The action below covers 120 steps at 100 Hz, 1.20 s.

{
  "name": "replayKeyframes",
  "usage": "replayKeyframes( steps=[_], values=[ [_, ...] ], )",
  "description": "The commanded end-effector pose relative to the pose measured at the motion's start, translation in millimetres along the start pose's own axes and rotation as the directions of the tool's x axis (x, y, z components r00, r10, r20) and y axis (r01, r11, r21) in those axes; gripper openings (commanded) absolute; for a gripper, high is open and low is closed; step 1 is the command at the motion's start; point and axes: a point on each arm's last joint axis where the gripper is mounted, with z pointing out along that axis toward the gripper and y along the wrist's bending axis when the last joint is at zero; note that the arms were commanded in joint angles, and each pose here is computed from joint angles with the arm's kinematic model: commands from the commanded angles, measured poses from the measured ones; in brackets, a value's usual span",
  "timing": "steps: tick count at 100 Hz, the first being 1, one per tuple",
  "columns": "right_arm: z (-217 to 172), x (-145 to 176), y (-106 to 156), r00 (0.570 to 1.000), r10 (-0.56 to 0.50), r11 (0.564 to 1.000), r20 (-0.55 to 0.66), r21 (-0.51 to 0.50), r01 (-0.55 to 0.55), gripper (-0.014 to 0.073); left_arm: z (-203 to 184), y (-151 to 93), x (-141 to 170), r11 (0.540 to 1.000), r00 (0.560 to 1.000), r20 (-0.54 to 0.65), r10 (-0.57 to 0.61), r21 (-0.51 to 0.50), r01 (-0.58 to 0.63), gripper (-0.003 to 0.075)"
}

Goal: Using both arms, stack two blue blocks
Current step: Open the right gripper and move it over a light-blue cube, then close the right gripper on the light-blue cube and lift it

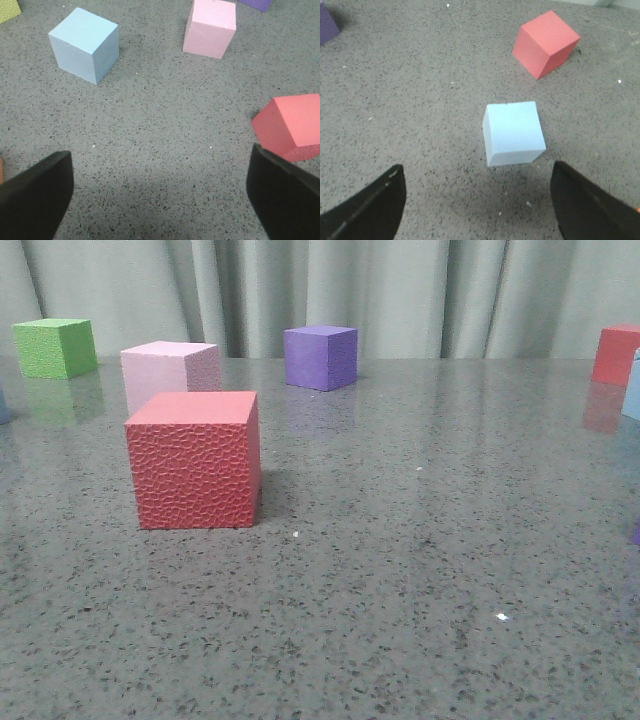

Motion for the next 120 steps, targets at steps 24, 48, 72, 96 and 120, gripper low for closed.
replayKeyframes(
  steps=[24,48,72,96,120],
  values=[
    [31,-33,-33,0.999,0.035,0.997,0.009,-0.071,-0.035,0.0591,-6,0,-11,1.000,0.998,0.061,-0.005,-0.004,0.005,0.0659],
    [73,-32,-61,0.990,0.091,0.992,-0.112,-0.076,-0.100,0.0591,-6,0,-11,1.000,0.998,0.061,-0.004,-0.005,0.005,0.0658],
    [102,-27,-66,0.983,0.103,0.991,-0.155,-0.072,-0.116,0.0591,-6,0,-11,1.000,0.998,0.061,-0.004,-0.005,0.005,0.0659],
    [118,-25,-65,0.982,0.094,0.992,-0.164,-0.069,-0.106,0.0591,-6,0,-11,1.000,0.998,0.061,-0.004,-0.005,0.005,0.0659],
    [140,-18,-62,0.976,0.065,0.994,-0.210,-0.070,-0.082,0.0591,-6,0,-11,1.000,0.998,0.061,-0.004,-0.005,0.005,0.0659]
  ],
)
